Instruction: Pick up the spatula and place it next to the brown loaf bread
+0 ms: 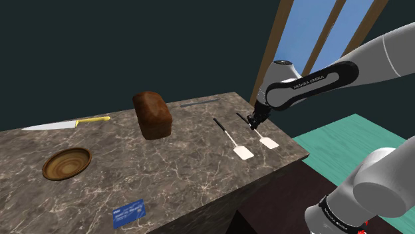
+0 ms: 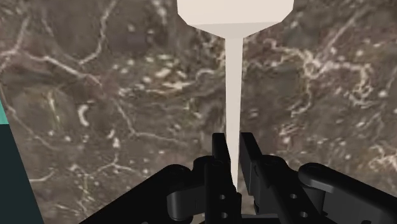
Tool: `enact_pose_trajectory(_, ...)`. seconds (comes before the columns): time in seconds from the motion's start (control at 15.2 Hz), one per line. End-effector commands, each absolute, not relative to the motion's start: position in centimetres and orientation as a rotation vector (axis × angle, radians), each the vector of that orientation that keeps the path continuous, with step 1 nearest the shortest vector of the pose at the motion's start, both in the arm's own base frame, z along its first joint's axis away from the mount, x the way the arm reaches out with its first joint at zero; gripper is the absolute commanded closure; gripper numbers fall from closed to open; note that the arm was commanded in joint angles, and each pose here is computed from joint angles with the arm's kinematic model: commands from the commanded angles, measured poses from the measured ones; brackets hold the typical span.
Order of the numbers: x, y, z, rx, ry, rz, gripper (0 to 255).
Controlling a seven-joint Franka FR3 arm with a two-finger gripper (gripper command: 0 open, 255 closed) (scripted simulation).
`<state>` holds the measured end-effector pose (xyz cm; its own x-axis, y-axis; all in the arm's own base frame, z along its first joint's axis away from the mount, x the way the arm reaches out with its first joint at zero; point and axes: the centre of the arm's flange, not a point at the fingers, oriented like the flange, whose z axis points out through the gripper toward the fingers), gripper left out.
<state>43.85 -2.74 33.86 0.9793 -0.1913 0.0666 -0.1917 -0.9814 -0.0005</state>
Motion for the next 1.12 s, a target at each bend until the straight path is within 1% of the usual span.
enact_pose_trajectory(0.0, 43.8, -2.7, 33.9, 3.119, -0.302, 0.104, 255)
enact_pose_trajectory(1.06, 43.8, -2.7, 41.8, 3.119, -0.302, 0.104, 255)
